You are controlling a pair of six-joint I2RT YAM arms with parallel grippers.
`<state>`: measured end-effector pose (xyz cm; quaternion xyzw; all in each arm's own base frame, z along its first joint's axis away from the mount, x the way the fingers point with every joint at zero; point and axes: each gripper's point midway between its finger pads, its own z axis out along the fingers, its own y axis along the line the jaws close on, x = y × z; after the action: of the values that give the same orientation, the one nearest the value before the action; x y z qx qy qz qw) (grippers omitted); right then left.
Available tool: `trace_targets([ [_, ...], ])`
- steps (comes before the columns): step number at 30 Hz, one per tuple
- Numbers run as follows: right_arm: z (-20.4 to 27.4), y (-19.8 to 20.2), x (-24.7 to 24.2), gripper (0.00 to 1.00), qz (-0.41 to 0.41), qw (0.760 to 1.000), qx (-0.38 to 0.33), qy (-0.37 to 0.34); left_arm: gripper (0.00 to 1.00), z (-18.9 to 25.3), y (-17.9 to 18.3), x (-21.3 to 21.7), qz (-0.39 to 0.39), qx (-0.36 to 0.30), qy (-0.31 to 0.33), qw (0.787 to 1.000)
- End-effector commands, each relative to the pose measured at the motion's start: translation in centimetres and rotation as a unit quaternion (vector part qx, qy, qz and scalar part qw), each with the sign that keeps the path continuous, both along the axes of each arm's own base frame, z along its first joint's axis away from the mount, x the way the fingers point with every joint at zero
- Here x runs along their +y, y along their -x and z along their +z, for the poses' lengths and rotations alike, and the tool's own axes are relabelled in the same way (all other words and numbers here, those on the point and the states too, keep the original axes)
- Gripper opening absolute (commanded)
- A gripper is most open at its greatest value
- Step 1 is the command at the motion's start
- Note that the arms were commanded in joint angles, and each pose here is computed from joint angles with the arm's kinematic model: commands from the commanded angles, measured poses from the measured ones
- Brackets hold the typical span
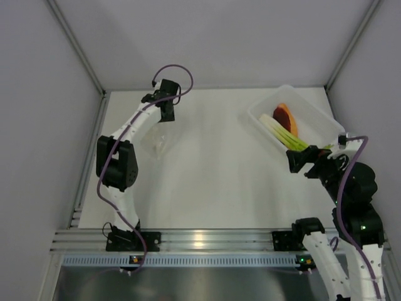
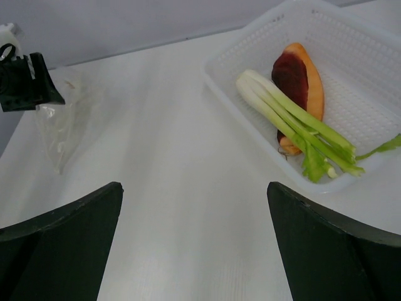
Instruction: Open the zip-top bag and remove the fake food
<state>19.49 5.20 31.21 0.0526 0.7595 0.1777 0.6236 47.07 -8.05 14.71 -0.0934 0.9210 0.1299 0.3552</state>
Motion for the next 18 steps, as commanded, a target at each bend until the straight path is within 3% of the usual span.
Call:
trace_targets([
  [1,0.1,0.9,-1.3,0.99,-0.022,0.999,0.007,0.035,0.74,1.9,-1.4,-2.6,-0.022,-0.023,0.069,0.997],
  [2,0.1,0.9,-1.2,0.99,-0.02,0.999,0.009,0.036,0.98,2.0,-1.5,-3.4,-0.034,-0.021,0.088,0.995],
  [8,0.1,0.2,-1.6,0.99,-0.024,0.998,0.013,0.06,0.99,5.0,-1.2,-4.5,-0.041,-0.051,0.135,0.989],
  [14,-0.1,-0.2,-1.4,0.99,-0.009,0.997,0.021,0.079,0.99,10.2,0.0,-7.9,-0.111,-0.109,0.24,0.958],
  [18,0.0,-0.3,-1.0,0.99,0.006,0.996,0.023,0.091,0.99,12.3,2.2,-7.9,-0.127,-0.122,0.263,0.949],
])
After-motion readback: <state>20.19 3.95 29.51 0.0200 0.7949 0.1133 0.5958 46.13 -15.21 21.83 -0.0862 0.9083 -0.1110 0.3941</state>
